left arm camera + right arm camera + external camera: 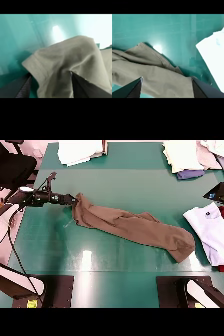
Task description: Fold the shirts.
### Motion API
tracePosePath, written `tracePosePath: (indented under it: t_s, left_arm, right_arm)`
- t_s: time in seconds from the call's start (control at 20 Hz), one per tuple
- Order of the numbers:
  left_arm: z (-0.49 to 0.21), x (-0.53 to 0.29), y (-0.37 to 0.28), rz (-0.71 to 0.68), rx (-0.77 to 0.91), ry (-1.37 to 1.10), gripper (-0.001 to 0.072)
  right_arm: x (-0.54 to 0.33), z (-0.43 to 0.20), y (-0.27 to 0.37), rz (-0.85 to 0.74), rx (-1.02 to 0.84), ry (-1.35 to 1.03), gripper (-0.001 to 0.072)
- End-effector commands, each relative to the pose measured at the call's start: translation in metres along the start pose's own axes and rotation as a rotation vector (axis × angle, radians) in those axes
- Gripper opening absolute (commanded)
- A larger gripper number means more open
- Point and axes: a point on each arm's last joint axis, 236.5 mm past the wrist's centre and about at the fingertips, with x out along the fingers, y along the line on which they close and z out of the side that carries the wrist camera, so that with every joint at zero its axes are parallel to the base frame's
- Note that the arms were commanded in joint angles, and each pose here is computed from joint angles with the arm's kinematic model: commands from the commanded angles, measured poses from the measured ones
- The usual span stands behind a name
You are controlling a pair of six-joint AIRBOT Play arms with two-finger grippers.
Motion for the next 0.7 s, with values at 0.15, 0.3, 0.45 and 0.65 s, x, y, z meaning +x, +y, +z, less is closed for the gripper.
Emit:
tracePosePath:
  t_s: [0.15,0.3,0.45,0.65]
  left_arm:
    - [0.001,0.001,-0.022,-0.094,0.032,-0.005,0.0021]
    - [-0.001,-0.003,-0.036,-0.142,0.051,0.018,0.0020]
    - [0.004,-0.017,-0.067,-0.255,0.109,0.056,0.0020]
    - [0.013,-0.047,-0.112,-0.405,0.164,0.128,0.0020]
  right_arm:
    - [0.011,0.001,-0.005,0.003,0.011,0.030,0.0680]
    - [0.027,-0.001,-0.011,0.007,0.030,0.084,0.0680]
    - [0.049,-0.013,-0.019,0.019,0.059,0.199,0.0680]
    - [0.086,-0.026,-0.032,0.041,0.111,0.348,0.0678]
